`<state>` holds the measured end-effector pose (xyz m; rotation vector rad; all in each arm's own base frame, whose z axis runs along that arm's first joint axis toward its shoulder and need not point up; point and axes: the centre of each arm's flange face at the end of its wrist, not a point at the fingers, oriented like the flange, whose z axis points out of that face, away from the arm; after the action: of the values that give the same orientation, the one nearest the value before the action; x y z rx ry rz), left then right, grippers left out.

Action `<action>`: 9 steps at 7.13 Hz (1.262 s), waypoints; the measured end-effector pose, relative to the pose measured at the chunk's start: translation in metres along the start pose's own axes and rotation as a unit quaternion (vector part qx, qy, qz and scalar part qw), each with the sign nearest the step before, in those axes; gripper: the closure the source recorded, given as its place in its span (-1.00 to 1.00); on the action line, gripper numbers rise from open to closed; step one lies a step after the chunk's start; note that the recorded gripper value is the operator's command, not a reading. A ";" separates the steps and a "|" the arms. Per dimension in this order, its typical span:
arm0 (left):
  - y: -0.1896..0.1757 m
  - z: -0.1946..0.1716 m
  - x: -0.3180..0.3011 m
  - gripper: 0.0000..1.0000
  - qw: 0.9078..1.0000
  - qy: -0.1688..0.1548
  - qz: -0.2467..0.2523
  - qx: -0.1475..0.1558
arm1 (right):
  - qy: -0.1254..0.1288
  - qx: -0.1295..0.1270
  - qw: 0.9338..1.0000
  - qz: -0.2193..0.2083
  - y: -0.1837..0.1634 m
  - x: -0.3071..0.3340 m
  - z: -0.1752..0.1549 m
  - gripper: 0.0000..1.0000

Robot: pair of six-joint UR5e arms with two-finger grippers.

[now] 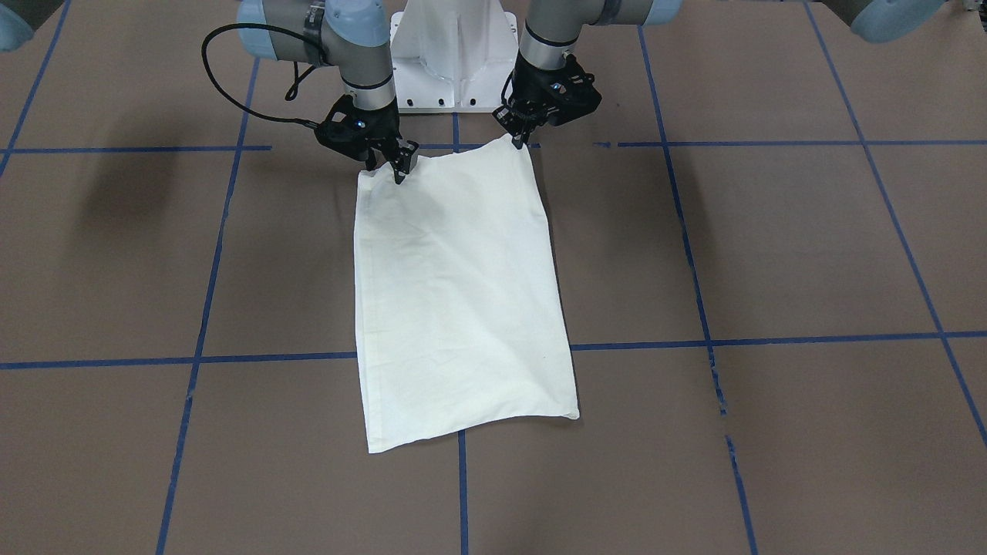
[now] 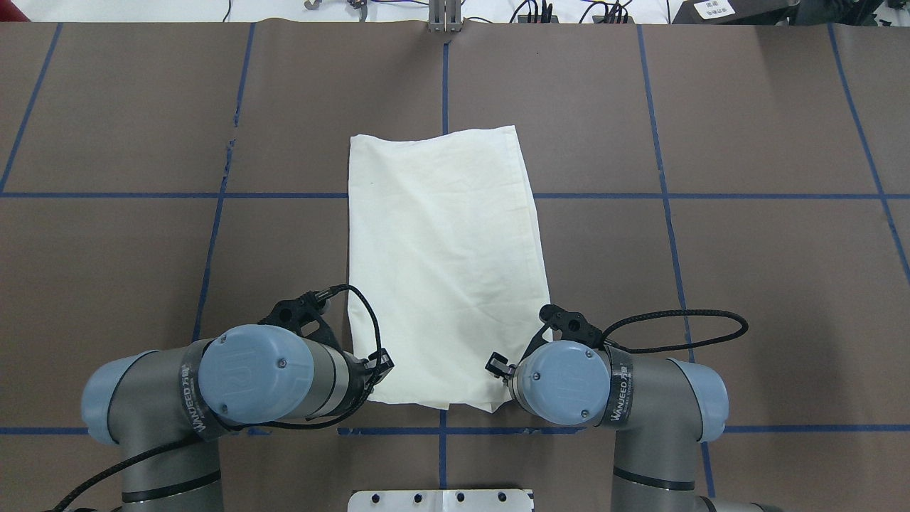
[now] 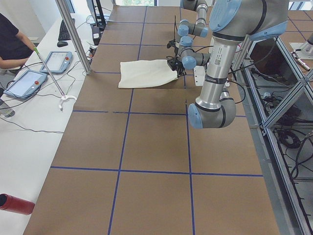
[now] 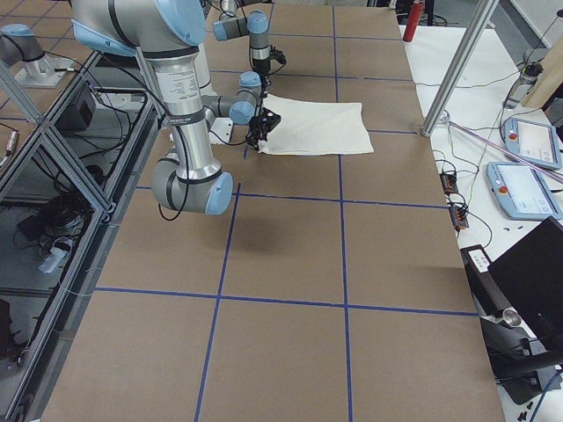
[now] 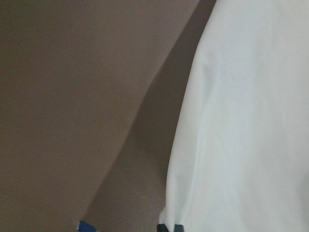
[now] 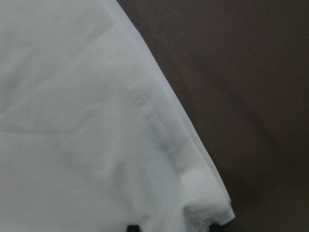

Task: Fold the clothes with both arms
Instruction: 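Grasp the two near corners of the shirt with both grippers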

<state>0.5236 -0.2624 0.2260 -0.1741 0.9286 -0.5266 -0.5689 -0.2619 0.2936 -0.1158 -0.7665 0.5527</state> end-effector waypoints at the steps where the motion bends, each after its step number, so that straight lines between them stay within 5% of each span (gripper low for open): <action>1: 0.000 0.000 0.000 1.00 1.000 0.000 0.000 0.000 | -0.004 0.000 1.000 0.001 -0.002 -0.004 -0.004 1.00; 7: 0.000 -0.003 -0.002 1.00 1.000 0.001 0.000 0.001 | -0.029 -0.006 1.000 0.007 -0.010 -0.019 -0.028 1.00; 9: 0.015 -0.024 -0.013 1.00 1.000 0.014 0.012 -0.015 | -0.046 -0.030 0.998 -0.004 -0.004 -0.001 -0.058 1.00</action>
<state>0.5042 -0.2410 0.2155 -0.1822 0.9650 -0.4938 -0.5282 -0.2601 0.2519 -0.1427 -0.8729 0.5302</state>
